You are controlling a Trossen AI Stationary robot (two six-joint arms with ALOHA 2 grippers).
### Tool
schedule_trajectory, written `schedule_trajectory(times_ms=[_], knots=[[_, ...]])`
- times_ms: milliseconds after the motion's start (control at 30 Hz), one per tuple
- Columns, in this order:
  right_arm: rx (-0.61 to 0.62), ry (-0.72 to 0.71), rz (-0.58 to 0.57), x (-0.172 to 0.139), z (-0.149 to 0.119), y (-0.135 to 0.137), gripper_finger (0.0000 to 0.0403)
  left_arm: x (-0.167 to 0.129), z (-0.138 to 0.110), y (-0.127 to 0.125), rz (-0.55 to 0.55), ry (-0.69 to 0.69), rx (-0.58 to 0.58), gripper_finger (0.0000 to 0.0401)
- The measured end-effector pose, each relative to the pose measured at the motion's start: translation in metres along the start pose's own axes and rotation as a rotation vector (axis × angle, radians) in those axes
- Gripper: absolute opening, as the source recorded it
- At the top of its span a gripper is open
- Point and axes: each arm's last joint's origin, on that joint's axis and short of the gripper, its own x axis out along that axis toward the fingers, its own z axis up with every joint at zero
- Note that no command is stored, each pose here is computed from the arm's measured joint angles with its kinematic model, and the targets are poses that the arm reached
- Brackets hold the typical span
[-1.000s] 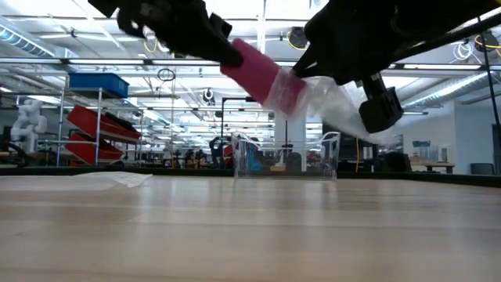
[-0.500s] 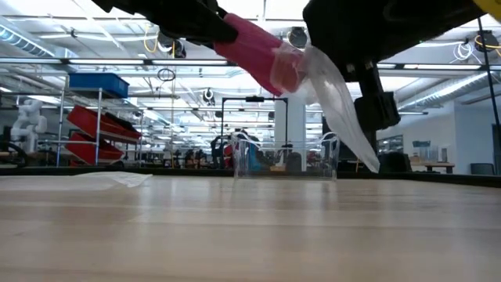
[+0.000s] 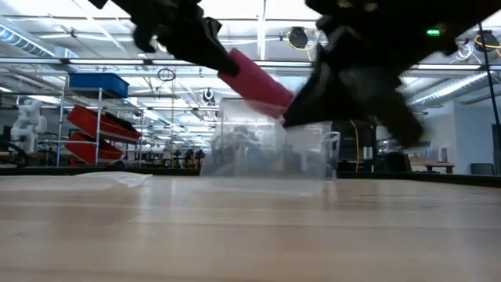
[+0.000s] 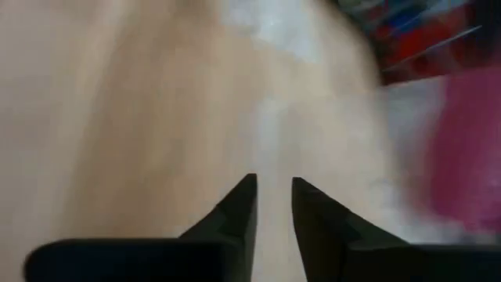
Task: Roll bandage
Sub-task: Put the pink bandage into the zip bag
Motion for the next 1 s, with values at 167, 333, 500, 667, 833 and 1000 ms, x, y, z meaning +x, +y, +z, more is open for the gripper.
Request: schedule_trajectory(times_ms=[167, 333, 500, 667, 833, 1000], knots=[[0.067, 0.064, 0.055, 0.001, -0.008, 0.0, 0.0109, -0.001, 0.001, -0.007, -0.024, 0.002, 0.029, 0.0014], [0.048, 0.124, 0.031, -0.004, -0.017, 0.001, 0.0129, -0.002, 0.002, -0.011, -0.036, 0.003, 0.06, 0.0014], [0.103, 0.093, -0.096, -0.03, -0.016, -0.013, 0.0127, -0.003, 0.0, -0.016, -0.062, 0.027, 0.081, 0.0013], [0.285, 0.021, -0.178, -0.062, -0.01, -0.043, 0.0127, -0.003, -0.002, -0.016, -0.057, 0.045, 0.087, 0.0013], [0.62, 0.119, -0.02, -0.059, -0.013, -0.073, 0.0126, -0.003, -0.002, -0.017, -0.055, 0.05, 0.09, 0.0013], [0.755, 0.157, 0.216, -0.039, -0.026, -0.071, 0.0126, -0.004, -0.002, -0.018, -0.058, 0.054, 0.092, 0.0013]])
